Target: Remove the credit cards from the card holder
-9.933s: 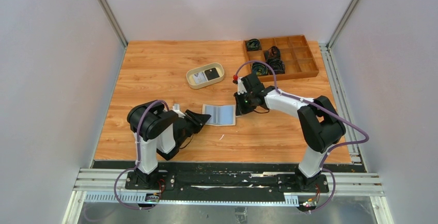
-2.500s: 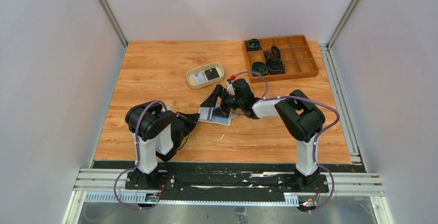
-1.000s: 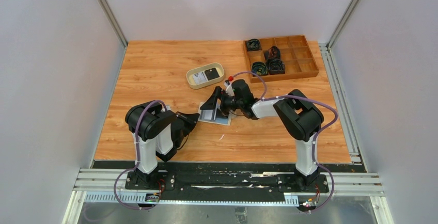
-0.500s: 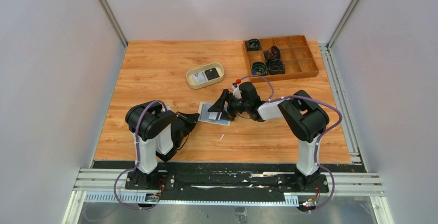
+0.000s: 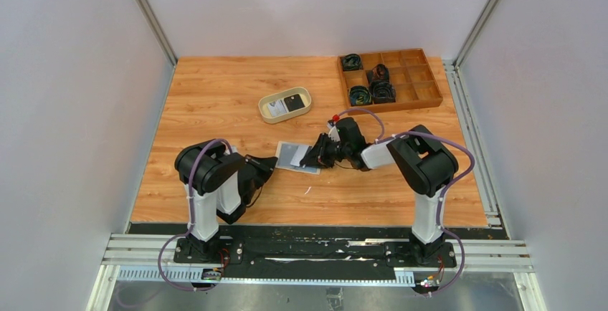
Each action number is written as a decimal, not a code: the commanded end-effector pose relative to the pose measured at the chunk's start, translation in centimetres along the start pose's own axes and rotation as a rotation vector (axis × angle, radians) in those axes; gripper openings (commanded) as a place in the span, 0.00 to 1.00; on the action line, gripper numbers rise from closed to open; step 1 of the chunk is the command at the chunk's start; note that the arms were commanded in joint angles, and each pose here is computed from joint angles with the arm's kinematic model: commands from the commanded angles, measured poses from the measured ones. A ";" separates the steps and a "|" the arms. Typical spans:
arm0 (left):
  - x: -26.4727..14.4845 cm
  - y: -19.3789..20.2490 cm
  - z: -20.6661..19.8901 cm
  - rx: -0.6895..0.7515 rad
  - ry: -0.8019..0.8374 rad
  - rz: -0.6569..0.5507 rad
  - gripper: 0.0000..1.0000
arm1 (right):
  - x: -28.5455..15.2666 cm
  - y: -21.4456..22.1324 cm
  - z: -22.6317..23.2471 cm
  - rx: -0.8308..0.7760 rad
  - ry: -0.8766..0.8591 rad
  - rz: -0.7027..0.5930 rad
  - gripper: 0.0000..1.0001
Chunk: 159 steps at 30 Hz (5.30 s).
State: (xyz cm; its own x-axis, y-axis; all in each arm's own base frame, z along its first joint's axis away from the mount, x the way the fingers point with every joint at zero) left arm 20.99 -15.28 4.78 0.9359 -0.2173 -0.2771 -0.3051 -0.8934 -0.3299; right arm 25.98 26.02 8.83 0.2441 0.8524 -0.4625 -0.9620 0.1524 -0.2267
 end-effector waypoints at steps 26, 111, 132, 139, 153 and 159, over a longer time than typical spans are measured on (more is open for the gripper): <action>-0.4 -1.1 -1.3 0.196 -0.038 -0.024 0.00 | -2.7 -15.5 10.2 -0.559 0.185 0.313 0.00; 0.4 0.4 -1.1 0.234 -0.061 0.081 0.00 | -5.1 -18.3 6.3 -0.636 0.289 -0.164 0.00; 0.3 0.4 -1.1 0.238 -0.063 0.081 0.00 | 2.8 -17.0 4.4 -0.380 0.073 0.026 0.00; 0.4 0.5 -0.9 0.241 -0.069 0.085 0.00 | 2.8 -16.1 3.3 -0.372 0.093 0.060 0.00; 0.3 0.6 -0.7 0.236 -0.070 0.094 0.00 | 2.5 -15.8 1.5 -0.346 0.164 0.077 0.00; 0.3 0.6 -0.8 0.237 -0.068 0.101 0.00 | 2.4 -15.5 0.9 -0.334 0.193 0.087 0.00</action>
State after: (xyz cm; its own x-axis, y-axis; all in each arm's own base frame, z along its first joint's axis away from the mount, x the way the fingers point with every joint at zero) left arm 21.58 -16.24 5.92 0.9025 -0.2638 -0.3405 -0.4087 -0.7740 -0.4836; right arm 41.74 26.85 13.70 0.2354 0.7746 -0.5871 -0.8718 -0.0987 -0.4798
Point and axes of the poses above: each gripper's point midway between its finger pads, its own x axis out along the fingers, its own z axis along the line the jaws close on, y = z × x, the point moved 10 cm from there along -x, back along the fingers, and after that the axes turned 5 degrees about -x, right-handed, at the moved point
